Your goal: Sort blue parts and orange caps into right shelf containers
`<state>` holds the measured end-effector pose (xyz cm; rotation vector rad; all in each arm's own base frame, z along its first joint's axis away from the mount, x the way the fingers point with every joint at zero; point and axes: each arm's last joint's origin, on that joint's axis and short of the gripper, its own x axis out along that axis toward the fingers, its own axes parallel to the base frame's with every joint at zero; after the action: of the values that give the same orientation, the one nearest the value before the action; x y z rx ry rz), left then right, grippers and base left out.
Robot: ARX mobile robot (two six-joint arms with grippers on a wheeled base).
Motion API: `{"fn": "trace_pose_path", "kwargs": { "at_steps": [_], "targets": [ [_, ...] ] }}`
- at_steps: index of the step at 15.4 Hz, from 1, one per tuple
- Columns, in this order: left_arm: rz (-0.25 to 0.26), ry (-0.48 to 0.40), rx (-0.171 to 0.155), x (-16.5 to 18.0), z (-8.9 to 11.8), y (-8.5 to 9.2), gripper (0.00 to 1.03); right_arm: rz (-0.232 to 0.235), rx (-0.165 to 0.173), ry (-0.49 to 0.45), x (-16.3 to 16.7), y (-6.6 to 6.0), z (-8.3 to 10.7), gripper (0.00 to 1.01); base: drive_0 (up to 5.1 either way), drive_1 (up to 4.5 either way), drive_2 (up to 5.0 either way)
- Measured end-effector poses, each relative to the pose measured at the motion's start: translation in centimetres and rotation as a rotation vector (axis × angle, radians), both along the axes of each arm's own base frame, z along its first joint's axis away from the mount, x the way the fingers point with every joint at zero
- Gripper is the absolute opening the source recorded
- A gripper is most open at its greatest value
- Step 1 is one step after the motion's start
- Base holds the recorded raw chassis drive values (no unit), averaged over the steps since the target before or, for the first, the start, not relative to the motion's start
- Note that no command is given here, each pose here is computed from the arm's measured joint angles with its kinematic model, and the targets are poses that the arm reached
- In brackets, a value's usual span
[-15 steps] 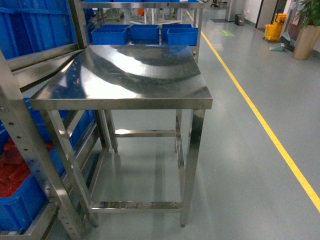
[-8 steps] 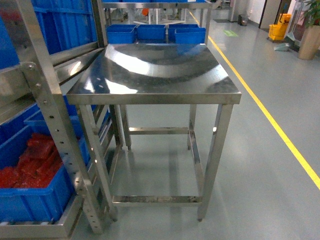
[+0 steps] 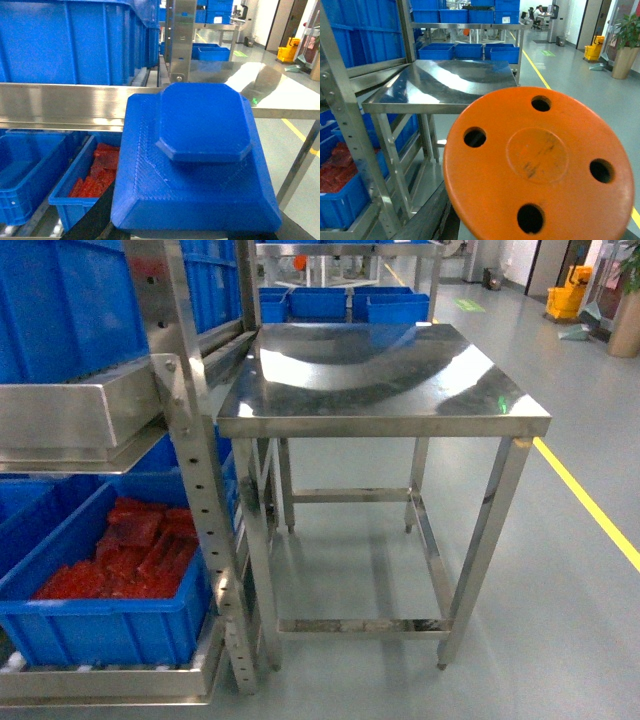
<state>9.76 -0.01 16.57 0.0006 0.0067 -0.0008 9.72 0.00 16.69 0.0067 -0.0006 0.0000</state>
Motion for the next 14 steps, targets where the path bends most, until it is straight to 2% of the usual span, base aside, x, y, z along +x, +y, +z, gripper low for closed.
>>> {"fn": "trace_pose_path", "kwargs": {
  "at_steps": [14],
  "targets": [
    [0.000,-0.001,0.000,0.00,0.01,0.00,0.42,0.000,0.000,0.000,0.00,0.00,0.00,0.45,0.0,4.17,-4.1]
  ]
}}
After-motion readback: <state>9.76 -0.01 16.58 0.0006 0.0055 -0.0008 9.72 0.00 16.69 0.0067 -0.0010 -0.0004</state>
